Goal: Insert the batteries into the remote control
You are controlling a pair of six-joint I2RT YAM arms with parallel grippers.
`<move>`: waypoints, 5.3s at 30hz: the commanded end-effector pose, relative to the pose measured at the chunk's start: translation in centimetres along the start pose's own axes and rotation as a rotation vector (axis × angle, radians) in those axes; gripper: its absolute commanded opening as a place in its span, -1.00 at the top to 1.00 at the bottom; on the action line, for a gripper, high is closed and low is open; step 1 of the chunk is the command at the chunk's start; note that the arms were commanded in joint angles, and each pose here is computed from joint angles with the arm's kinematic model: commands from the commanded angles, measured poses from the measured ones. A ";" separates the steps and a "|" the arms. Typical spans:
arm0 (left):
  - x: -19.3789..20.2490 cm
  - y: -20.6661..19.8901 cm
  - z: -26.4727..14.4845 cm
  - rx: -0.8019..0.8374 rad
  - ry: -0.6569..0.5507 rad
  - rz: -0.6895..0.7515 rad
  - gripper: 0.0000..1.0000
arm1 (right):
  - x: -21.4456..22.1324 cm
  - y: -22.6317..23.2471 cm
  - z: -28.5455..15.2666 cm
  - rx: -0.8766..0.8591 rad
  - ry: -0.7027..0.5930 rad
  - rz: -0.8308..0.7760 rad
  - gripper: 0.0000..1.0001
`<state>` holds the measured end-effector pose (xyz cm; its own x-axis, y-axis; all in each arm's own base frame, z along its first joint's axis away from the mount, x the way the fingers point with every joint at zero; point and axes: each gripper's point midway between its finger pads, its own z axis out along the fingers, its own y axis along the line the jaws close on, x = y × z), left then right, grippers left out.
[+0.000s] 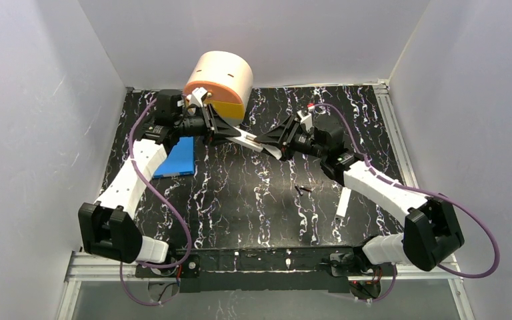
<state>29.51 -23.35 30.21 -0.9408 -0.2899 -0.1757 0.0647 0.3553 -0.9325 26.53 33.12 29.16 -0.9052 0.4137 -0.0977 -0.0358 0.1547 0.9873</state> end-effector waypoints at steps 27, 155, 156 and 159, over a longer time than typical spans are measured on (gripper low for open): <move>0.7 10.9 -2.5 -0.494 0.030 0.165 1.00 | 0.3 -10.7 1.8 0.242 0.136 -0.302 0.97; 0.2 -9.5 -6.3 0.399 -0.403 0.160 -0.36 | 7.8 10.5 0.8 -0.512 0.223 -0.552 0.52; 0.2 -9.7 -6.4 0.401 -0.403 0.167 -0.30 | 7.8 10.5 0.8 -0.515 0.221 -0.548 0.52; 0.5 -9.7 -6.3 0.403 -0.385 0.181 -0.13 | 8.0 10.5 0.9 -0.518 0.239 -0.536 0.53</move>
<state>27.14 -21.21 39.38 -0.7312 -0.5948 -0.3339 0.3372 0.1103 -0.9349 20.24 39.09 34.64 -0.8162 0.1483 -0.5584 -0.5731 -0.0850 0.8151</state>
